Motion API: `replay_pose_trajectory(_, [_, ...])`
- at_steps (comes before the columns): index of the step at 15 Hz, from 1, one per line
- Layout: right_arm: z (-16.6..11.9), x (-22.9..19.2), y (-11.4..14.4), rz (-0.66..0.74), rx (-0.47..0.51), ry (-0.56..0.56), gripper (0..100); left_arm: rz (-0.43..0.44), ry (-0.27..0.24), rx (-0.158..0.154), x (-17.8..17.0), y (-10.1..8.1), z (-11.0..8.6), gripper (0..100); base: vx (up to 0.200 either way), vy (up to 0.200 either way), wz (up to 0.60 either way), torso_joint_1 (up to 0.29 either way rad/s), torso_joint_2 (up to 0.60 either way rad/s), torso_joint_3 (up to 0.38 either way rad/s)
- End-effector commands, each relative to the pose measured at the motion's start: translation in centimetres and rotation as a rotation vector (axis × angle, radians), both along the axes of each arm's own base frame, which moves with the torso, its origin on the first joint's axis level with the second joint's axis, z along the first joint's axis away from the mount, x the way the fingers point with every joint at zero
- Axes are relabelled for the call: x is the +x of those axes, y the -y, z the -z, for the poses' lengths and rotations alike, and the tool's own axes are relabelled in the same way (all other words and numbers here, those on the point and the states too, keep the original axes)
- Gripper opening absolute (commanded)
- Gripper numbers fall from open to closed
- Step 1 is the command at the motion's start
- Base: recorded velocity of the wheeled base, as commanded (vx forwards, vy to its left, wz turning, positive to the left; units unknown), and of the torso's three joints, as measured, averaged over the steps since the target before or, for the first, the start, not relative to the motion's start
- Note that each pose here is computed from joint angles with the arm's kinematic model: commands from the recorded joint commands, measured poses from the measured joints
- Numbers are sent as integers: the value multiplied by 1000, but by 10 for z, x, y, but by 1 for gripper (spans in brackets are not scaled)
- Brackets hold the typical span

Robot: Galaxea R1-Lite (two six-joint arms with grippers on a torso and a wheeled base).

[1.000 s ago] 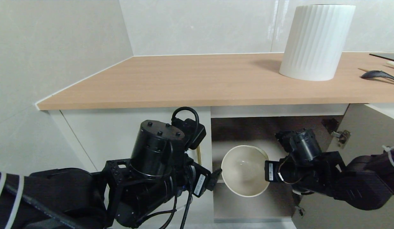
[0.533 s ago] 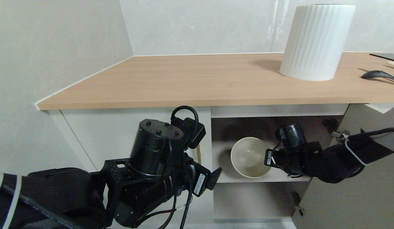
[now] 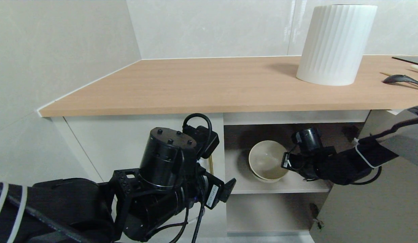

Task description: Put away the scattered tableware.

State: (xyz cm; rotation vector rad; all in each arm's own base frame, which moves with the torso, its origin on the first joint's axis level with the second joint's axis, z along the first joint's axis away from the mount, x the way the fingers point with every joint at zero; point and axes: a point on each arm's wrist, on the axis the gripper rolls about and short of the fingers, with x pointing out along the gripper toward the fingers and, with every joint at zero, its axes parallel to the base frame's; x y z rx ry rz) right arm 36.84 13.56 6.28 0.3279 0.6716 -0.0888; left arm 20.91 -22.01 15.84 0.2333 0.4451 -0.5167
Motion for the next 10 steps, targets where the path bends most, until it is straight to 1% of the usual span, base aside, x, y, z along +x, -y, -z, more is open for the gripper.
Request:
replay_pose_trajectory(1, [6,6,-2,1,-1,-4,0,-1,-1,1,1,0,1,100,0,0,0,0,0,0])
replay_pose_trajectory(6, [17,11,-2,8,-6,-24,0,0,-5,6,1,1,2,100,0,0,0,0,0,0])
replay_pose_trajectory(10, [19,13,1,16,-7,-28,0,0,-10,11,2,2,5,100,0,0,0,0,0,0])
